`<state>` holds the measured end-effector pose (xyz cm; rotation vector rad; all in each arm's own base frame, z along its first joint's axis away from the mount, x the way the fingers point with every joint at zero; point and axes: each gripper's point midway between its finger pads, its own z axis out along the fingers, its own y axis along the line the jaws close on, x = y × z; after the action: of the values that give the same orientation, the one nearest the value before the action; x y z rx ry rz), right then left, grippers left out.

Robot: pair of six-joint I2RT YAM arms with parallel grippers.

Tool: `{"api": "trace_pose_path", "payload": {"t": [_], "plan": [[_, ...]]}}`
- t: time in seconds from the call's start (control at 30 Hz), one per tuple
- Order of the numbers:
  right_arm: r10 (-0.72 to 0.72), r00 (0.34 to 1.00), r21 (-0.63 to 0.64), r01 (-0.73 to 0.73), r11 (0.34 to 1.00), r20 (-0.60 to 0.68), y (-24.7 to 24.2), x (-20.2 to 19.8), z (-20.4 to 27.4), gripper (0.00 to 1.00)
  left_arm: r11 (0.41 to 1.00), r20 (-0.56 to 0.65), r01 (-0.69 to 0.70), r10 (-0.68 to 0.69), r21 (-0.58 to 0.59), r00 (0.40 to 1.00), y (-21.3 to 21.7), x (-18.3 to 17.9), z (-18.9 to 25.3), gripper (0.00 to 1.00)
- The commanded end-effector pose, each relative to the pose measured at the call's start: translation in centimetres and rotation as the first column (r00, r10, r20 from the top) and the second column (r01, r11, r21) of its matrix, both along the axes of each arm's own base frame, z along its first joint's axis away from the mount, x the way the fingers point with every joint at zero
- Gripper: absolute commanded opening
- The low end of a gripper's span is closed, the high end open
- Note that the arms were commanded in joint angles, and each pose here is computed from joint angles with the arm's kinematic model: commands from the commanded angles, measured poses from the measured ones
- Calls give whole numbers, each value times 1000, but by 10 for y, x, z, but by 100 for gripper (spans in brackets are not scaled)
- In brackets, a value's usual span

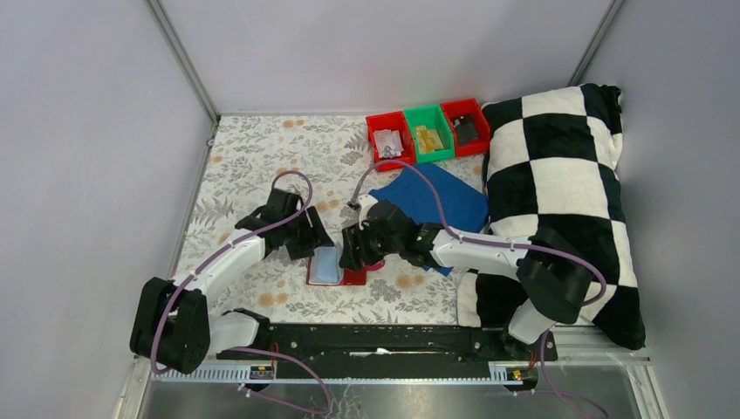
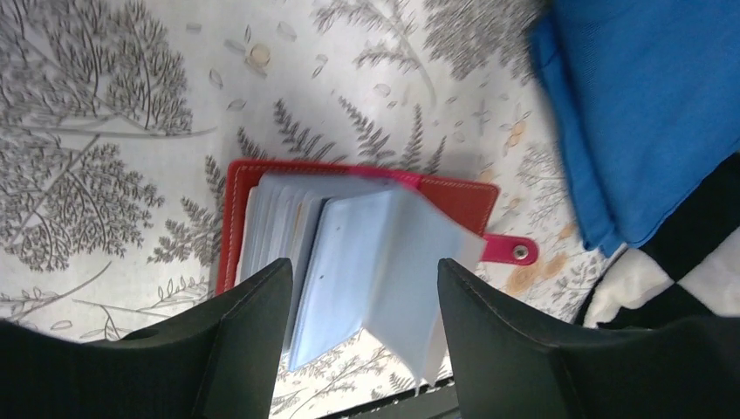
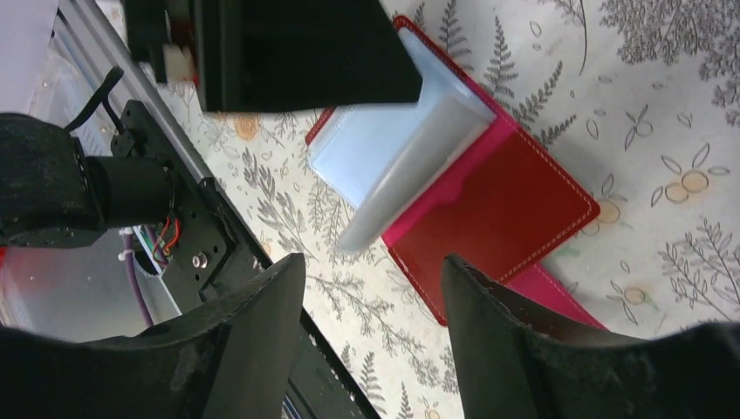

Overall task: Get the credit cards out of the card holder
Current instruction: Open the card holder at the center of the board.

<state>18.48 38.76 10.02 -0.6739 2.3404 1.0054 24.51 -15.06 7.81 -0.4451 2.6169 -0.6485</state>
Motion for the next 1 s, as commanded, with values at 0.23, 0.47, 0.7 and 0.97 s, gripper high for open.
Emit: {"api": "trace_pose_path", "payload": {"t": [0.23,0.47,0.7,0.97], "plan": [[-191,981,-268,178,947,-22,-19,23,-57,70,996,-53,19,-24,-92,998,-13,-15,-5,65],[-334,942,-302,315,900,-12,-57,38,-69,72,976,-66,24,-39,-218,997,-31,-21,0,64],[-373,924,-295,335,895,-83,-70,41,-80,74,959,-83,37,-62,-281,995,-40,-28,-4,64],[-482,867,-248,442,862,-126,-91,54,-73,90,912,-70,62,-99,-406,993,-80,-37,6,64]]}}
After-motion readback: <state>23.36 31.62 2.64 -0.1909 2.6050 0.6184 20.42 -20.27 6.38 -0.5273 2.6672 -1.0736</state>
